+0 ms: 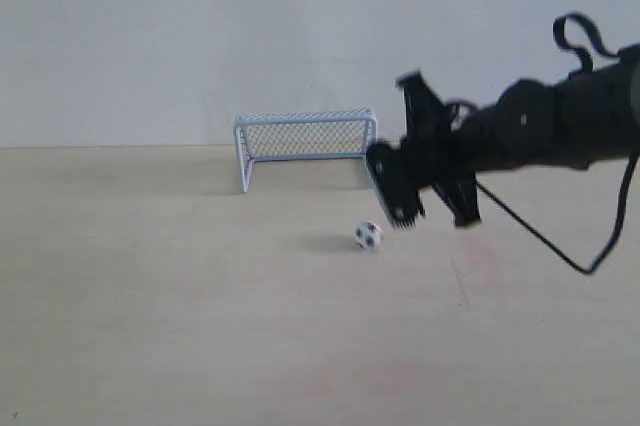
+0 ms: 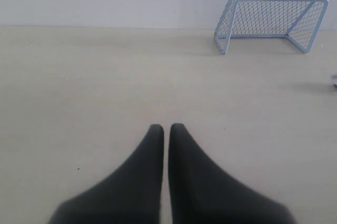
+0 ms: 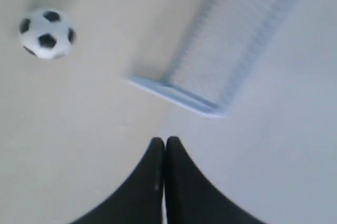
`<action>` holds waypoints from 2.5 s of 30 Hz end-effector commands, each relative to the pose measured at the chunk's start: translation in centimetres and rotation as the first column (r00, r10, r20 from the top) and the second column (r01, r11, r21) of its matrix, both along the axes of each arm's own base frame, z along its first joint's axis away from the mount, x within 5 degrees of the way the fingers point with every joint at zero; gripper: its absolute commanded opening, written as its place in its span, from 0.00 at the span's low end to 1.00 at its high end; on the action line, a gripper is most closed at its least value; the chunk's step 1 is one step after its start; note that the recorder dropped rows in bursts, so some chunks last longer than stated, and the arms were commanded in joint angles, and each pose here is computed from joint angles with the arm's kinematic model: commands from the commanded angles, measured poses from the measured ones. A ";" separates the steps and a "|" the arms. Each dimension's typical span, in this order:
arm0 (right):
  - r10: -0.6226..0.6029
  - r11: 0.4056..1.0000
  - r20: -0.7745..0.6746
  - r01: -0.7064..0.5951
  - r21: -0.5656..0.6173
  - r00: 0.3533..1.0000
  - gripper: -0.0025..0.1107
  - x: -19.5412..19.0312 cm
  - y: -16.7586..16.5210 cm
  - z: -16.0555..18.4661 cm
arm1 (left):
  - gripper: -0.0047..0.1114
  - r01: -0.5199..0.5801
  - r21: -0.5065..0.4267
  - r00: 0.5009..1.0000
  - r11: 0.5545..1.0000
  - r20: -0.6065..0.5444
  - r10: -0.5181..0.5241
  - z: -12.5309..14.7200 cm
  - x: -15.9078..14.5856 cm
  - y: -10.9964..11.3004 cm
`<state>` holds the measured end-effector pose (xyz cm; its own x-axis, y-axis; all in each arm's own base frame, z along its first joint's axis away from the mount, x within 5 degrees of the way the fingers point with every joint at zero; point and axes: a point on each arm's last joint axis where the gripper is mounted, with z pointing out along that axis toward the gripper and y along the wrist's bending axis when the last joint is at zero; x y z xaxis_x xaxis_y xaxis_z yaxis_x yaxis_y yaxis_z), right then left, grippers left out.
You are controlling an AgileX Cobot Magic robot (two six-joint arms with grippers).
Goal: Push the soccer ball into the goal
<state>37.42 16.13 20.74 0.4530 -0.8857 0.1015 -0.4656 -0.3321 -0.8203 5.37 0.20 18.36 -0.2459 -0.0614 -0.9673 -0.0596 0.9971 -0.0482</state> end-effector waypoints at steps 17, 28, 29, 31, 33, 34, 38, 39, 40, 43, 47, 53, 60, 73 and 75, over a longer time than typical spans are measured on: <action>-0.056 0.988 -0.324 0.099 0.116 0.944 0.02 -13.9 -3.9 0.1 | 0.08 0.002 0.000 1.000 1.000 0.002 -0.002 -0.1 0.0 0.0; 0.034 0.933 -0.576 0.181 0.311 0.817 0.02 -24.3 -3.1 2.7 | 0.08 0.002 0.000 1.000 1.000 0.002 -0.002 -0.1 0.0 0.0; 0.034 0.915 -0.598 0.216 0.341 0.801 0.02 -24.9 -3.0 3.1 | 0.08 0.002 0.000 1.000 1.000 0.002 -0.002 -0.1 0.0 0.0; 0.045 0.858 -0.638 0.297 0.418 0.769 0.02 -26.3 -2.8 3.9 | 0.08 0.002 0.000 1.000 1.000 0.002 -0.002 -0.1 0.0 0.0; 0.063 0.788 -0.677 0.380 0.485 0.733 0.02 -27.3 -2.7 4.6 | 0.08 0.002 0.000 1.000 1.000 0.002 -0.002 -0.1 0.0 0.0; 0.071 0.748 -0.698 0.425 0.510 0.712 0.02 -27.8 -2.7 4.9 | 0.08 0.002 0.000 1.000 1.000 0.002 -0.002 -0.1 0.0 0.0; 0.110 0.639 -0.743 0.525 0.561 0.660 0.02 -28.8 -3.1 6.1 | 0.08 0.002 0.000 1.000 1.000 0.002 -0.002 -0.1 0.0 0.0; 0.116 0.625 -0.747 0.536 0.567 0.655 0.02 -28.9 -3.2 6.3 | 0.08 0.002 0.000 1.000 1.000 0.002 -0.002 -0.1 0.0 0.0; 0.120 0.622 -0.744 0.534 0.572 0.658 0.02 -29.0 -3.3 6.4 | 0.08 0.002 0.000 1.000 1.000 0.002 -0.002 -0.1 0.0 0.0; 0.130 0.614 -0.736 0.529 0.586 0.665 0.02 -29.1 -3.5 6.6 | 0.08 0.002 0.000 1.000 1.000 0.002 -0.002 -0.1 0.0 0.0; 0.123 0.633 -0.736 0.518 0.575 0.666 0.02 -29.2 -3.5 6.5 | 0.08 0.002 0.000 1.000 1.000 0.002 -0.002 -0.1 0.0 0.0; 0.124 0.630 -0.741 0.525 0.573 0.660 0.02 -29.2 -3.5 6.5 | 0.08 0.002 0.000 1.000 1.000 0.002 -0.002 -0.1 0.0 0.0; 0.124 0.629 -0.742 0.526 0.573 0.659 0.02 -29.2 -3.5 6.5 | 0.08 0.002 0.000 1.000 1.000 0.002 -0.002 -0.1 0.0 0.0; 0.126 0.612 -0.728 0.525 0.592 0.674 0.02 -29.0 -3.5 6.7 | 0.08 0.002 0.000 1.000 1.000 0.002 -0.002 -0.1 0.0 0.0; 0.107 0.590 -0.732 0.550 0.592 0.673 0.02 -28.6 -3.8 6.7 | 0.08 0.002 0.000 1.000 1.000 0.002 -0.002 -0.1 0.0 0.0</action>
<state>8.42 12.64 27.48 -0.1064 -0.5709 -0.8141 -0.9171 0.3727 -0.1415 5.37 0.20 18.36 -0.2459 -0.0614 -0.9673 -0.0596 0.9971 -0.0482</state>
